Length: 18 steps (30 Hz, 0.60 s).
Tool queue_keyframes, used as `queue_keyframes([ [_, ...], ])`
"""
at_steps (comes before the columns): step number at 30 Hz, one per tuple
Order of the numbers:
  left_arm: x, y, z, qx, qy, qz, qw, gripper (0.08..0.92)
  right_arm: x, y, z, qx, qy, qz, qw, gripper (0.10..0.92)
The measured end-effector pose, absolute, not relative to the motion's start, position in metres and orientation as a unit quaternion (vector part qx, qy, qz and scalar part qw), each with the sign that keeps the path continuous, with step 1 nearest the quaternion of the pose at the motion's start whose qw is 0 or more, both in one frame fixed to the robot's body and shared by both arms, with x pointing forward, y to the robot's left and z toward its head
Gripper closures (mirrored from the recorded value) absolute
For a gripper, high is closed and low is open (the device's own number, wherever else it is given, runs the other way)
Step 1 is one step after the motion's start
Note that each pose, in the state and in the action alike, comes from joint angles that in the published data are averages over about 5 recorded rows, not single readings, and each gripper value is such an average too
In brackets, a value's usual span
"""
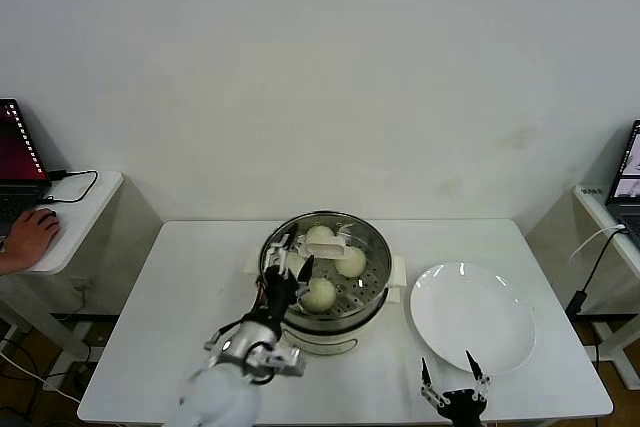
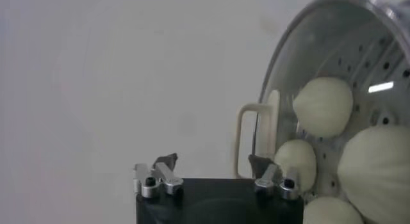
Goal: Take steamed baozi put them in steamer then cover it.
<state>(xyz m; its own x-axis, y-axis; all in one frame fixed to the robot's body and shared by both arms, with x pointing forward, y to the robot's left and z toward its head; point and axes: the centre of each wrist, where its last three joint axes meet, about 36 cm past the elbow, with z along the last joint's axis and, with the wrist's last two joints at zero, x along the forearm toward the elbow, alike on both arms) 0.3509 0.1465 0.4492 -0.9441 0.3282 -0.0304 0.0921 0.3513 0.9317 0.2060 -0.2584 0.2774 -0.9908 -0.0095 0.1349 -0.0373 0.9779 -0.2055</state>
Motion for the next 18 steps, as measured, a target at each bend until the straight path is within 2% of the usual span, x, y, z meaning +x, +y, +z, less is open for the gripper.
queue_keyframes([
  [8,0.315,0.199,0.424,0.135,0.925,0.342,0.095,0.177,0.202,-0.261,0.281,0.016,-0.993,0.101,0.057,0.200],
  [18,0.248,0.247,0.372,0.081,0.988,0.128,0.028,0.177,0.196,-0.265,0.292,0.029,-0.995,0.090,0.040,0.200],
])
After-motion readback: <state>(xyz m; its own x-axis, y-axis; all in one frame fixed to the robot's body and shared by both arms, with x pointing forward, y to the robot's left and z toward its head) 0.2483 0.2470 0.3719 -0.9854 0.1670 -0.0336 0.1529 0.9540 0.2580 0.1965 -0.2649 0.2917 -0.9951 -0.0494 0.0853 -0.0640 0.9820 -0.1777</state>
